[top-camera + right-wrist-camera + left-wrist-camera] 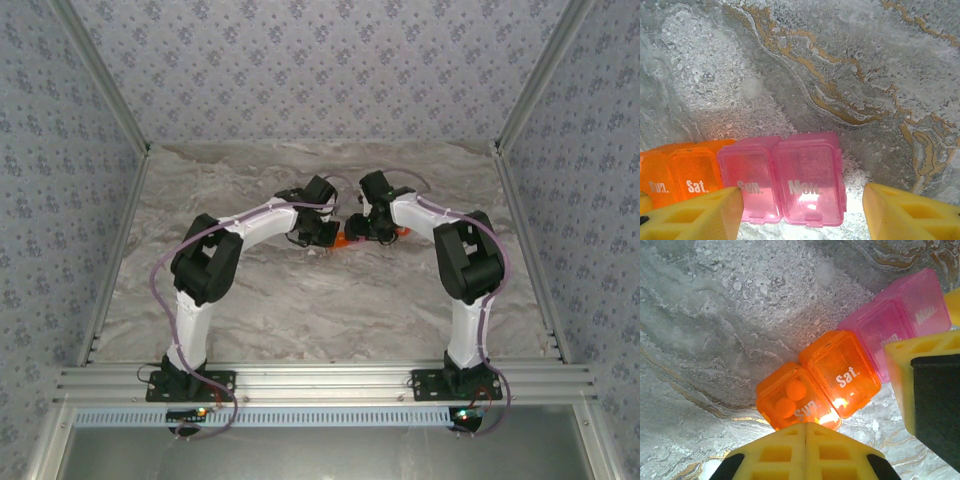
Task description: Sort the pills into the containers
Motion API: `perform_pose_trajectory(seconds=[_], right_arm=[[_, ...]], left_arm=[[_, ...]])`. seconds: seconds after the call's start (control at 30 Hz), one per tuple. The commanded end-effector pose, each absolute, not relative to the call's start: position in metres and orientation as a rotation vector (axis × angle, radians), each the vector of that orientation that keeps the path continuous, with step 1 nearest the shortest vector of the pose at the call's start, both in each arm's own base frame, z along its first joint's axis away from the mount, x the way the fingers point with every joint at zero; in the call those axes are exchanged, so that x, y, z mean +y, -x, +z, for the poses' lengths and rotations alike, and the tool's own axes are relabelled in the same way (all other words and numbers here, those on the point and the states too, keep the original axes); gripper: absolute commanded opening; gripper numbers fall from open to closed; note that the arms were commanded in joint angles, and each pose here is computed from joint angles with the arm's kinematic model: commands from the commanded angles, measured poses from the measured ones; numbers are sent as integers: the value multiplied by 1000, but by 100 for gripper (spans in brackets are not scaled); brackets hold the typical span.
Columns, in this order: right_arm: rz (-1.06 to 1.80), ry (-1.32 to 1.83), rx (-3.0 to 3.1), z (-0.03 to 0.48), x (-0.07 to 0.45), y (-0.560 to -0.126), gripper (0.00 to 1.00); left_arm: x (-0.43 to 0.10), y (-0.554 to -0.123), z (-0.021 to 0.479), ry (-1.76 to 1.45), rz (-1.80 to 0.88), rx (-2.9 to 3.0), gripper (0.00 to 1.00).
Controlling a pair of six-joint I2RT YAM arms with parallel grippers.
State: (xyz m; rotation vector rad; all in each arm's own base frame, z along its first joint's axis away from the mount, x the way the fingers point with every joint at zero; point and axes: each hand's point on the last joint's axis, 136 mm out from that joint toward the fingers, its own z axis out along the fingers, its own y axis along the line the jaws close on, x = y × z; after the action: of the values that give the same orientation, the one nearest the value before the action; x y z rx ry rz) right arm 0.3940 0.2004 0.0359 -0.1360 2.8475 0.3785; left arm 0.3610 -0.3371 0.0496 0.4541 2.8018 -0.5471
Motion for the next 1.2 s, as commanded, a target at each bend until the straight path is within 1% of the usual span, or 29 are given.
perform_pose_trajectory(seconds=[0.0, 0.33, 0.57, 0.77, 0.93, 1.1, 1.17], right_arm=[[288, 95, 2930, 13, 184, -385, 66], [297, 94, 2933, 10, 186, -387, 66], [302, 91, 2934, 11, 187, -387, 65], [311, 91, 2934, 15, 188, -388, 65], [330, 101, 2924, 29, 191, -394, 65], [362, 102, 2882, 54, 194, -405, 67], [400, 93, 2851, 70, 195, -411, 68]], left_arm=[[-333, -353, 41, -488, -505, 2847, 1], [-335, -352, 35, -497, -489, 2854, 1], [-329, -350, 19, -506, -435, 2890, 1], [-336, -359, 38, -514, -452, 2845, 1], [-344, -374, 71, -526, -482, 2765, 7], [-344, -390, 111, -500, -499, 2662, 18], [-340, -396, 133, -478, -502, 2603, 26]])
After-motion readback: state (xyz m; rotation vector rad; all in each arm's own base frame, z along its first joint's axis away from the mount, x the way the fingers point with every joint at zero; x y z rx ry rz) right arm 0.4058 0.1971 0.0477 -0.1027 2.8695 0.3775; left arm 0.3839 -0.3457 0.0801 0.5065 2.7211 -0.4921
